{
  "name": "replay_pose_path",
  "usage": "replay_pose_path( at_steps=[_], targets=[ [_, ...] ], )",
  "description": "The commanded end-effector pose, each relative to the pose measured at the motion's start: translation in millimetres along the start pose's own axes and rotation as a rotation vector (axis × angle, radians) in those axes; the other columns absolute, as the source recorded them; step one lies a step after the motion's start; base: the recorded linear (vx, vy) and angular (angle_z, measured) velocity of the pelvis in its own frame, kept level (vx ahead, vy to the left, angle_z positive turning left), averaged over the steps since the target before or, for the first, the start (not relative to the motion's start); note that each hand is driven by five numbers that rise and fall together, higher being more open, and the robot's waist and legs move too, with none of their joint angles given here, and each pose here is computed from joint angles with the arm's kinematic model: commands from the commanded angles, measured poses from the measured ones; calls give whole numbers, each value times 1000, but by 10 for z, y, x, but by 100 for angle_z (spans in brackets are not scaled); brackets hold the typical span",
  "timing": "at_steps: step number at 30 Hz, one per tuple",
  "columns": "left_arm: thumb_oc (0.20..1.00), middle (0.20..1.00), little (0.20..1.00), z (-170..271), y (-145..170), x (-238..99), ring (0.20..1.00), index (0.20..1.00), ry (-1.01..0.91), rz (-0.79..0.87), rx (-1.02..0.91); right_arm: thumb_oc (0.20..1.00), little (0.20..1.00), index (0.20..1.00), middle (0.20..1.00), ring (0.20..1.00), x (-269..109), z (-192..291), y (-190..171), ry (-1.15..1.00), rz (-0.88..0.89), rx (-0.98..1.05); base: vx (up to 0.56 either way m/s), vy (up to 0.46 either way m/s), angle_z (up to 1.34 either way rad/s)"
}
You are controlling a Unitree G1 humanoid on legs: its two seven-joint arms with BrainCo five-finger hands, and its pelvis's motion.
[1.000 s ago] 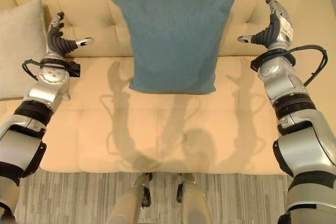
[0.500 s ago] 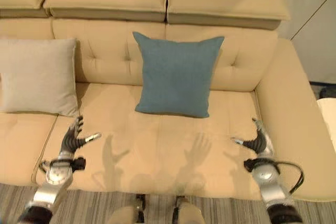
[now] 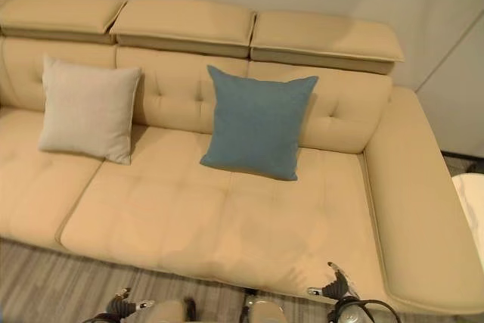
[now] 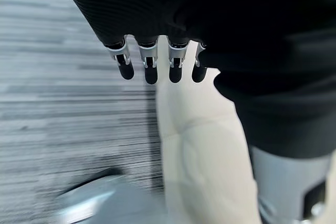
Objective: Pick up all the scattered cushions and arrange them neatly on the sofa.
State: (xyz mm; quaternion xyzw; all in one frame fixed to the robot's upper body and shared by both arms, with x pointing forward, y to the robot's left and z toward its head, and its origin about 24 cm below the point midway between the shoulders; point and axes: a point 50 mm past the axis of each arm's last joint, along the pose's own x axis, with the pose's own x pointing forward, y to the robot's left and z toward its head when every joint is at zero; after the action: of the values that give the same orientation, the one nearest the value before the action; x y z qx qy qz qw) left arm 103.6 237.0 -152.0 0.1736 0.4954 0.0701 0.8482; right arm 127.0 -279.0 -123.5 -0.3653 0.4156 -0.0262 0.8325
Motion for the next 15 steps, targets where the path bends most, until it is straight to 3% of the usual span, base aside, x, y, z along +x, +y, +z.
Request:
replay_pose_path(
  at_steps=[1,9,15],
  targets=[
    [1000,1000,1000,191,86,22,1000,1000,-98,23,56,1000,1000,1000,1000,1000,93,176,-100,-31,-49,12,-162,232,25],
    [1000,1000,1000,298,127,75,1000,1000,-95,44,101,1000,1000,1000,1000,1000,134,185,32,50,-7,-10,-222,173,-31],
    [1000,1000,1000,250,205,82,1000,1000,-67,67,105,1000,1000,1000,1000,1000,101,106,102,90,12,36,-132,-37,-2]
  ],
)
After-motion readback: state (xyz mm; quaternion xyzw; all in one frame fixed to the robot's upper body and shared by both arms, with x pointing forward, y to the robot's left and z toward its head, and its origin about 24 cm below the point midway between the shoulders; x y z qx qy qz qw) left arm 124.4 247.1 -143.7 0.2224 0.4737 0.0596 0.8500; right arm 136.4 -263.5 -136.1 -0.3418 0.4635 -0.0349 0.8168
